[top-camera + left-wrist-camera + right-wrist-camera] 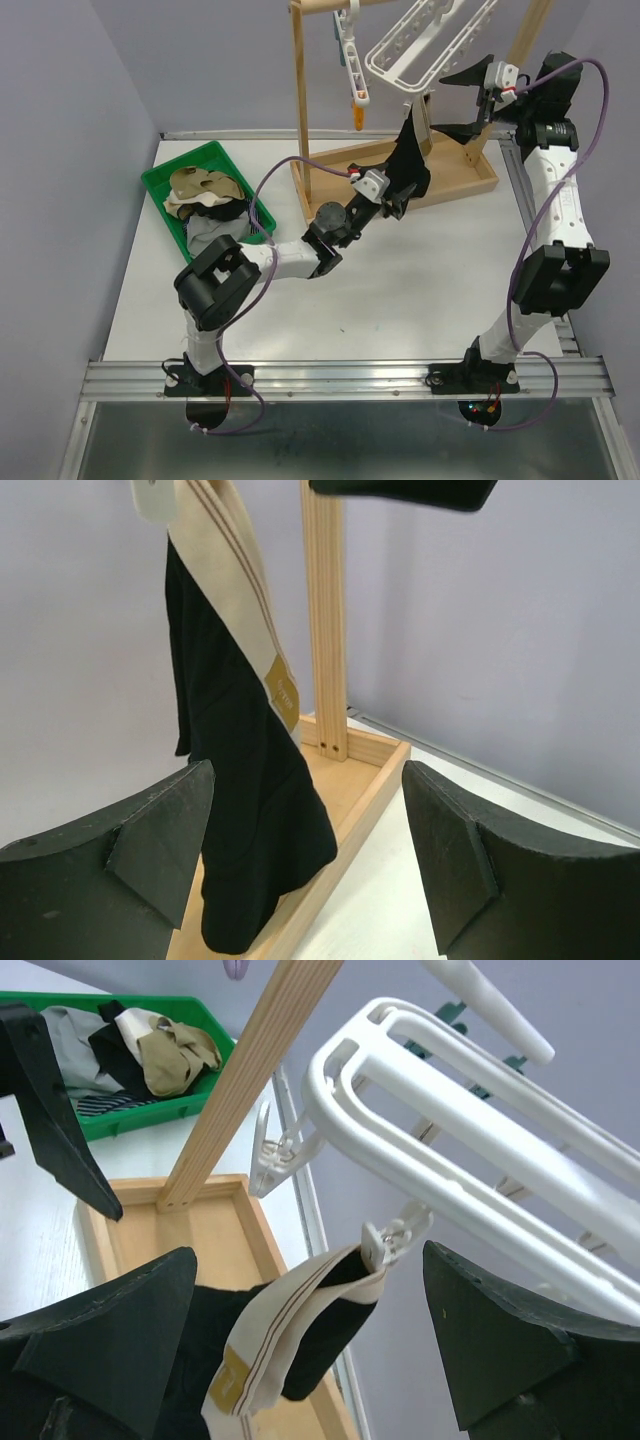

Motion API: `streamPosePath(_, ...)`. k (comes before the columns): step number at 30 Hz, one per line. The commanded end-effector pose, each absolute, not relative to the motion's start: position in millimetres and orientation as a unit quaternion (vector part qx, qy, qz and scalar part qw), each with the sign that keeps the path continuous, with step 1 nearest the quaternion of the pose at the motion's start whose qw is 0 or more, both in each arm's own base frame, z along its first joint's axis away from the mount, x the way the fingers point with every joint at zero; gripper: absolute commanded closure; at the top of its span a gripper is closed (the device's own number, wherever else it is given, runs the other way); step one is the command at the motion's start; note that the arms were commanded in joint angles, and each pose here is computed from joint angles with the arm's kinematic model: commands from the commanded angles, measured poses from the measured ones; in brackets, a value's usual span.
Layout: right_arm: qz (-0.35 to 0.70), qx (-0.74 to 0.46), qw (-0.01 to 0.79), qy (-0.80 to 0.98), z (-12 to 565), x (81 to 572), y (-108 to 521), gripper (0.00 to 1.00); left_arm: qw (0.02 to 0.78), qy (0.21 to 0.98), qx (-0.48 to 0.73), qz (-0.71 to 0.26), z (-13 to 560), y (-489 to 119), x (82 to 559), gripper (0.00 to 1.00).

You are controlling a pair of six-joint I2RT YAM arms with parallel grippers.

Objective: Remove the underwear clipped to the hanger
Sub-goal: Remove the underwear from the hanger.

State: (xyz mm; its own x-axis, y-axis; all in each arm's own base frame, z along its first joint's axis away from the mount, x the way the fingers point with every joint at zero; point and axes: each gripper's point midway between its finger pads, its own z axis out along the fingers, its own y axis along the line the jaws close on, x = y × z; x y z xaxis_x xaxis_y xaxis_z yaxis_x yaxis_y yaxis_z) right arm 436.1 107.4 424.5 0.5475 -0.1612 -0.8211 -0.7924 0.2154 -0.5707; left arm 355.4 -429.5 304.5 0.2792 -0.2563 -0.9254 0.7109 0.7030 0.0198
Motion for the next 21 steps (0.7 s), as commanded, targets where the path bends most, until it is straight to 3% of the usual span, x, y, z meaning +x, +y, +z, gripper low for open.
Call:
streamPosePath(1, 0.212, -0.582, 0.674, 0.402, 445.2, 443.3, 111.4, 0.02, 0.786, 0.491, 0.177, -0.331, 326.1, -422.9, 371.0, 0.12)
streamPosePath(15, 0.209, -0.565, 0.674, 0.428, 441.8, 445.8, 108.5, 0.02, 0.795, 0.503, 0.099, -0.324, 306.1, -449.2, 443.4, 0.12)
streamPosePath(20, 0.213, -0.565, 0.673, 0.428, 441.1, 445.0, 108.9, 0.02, 0.778, 0.523, 0.108, -0.331, 287.3, -463.9, 466.2, 0.19)
streamPosePath(21, 0.213, -0.564, 0.673, 0.429, 441.0, 445.7, 108.7, 0.02, 0.773, 0.529, 0.113, -0.331, 282.5, -466.3, 467.8, 0.27)
